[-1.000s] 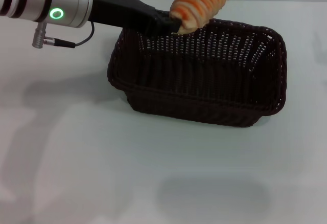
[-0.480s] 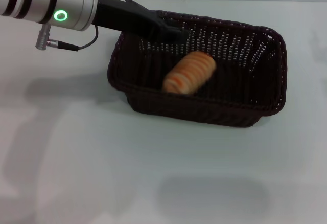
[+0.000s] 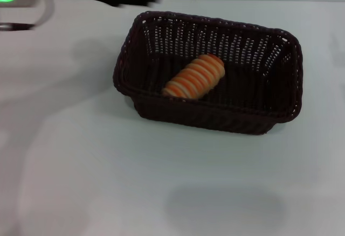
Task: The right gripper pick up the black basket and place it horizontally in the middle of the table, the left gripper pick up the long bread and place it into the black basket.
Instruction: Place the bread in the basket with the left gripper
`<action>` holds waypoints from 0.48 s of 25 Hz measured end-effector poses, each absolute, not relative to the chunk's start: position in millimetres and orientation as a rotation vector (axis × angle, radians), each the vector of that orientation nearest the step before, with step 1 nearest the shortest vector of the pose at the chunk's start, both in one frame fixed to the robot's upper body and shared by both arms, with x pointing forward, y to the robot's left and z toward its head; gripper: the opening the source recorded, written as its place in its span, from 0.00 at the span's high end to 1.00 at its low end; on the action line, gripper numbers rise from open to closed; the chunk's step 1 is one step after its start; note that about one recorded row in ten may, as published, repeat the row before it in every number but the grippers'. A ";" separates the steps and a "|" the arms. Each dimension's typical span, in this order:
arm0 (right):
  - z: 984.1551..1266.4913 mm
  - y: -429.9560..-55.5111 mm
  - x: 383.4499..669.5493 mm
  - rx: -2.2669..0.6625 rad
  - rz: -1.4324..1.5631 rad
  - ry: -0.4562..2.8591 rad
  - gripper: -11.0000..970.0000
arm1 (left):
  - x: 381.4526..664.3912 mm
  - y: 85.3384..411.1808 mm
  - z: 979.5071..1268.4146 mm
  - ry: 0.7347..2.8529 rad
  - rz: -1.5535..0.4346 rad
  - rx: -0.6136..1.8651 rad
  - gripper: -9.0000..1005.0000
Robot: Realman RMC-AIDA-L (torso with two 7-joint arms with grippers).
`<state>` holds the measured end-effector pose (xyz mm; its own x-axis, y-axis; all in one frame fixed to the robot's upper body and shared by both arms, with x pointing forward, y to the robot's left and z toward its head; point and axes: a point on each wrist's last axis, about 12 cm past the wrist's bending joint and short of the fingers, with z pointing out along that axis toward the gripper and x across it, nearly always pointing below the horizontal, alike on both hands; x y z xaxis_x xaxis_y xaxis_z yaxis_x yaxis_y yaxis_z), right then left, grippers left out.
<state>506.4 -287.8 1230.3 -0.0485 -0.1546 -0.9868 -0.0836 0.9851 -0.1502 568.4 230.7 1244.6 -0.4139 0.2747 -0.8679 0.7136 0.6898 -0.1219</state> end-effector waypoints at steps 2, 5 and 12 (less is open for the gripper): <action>1230.4 -289.9 505.2 -0.178 -0.064 1.620 0.49 | 557.9 256.4 1249.5 1.971 -0.562 0.677 0.31; 1231.1 -293.6 502.4 -0.161 -0.078 1.603 0.49 | 534.1 301.4 1255.4 1.908 -0.520 0.528 0.23; 1230.7 -295.5 500.9 -0.147 -0.089 1.577 0.49 | 453.7 399.8 1261.6 1.704 -0.376 0.259 0.17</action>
<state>500.9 -295.5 1230.7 -0.0072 -0.1499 -0.9887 -0.0376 0.9880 -0.1496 453.7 399.8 1261.6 -0.1660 -0.0398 -0.9853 0.3781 0.9202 -0.1009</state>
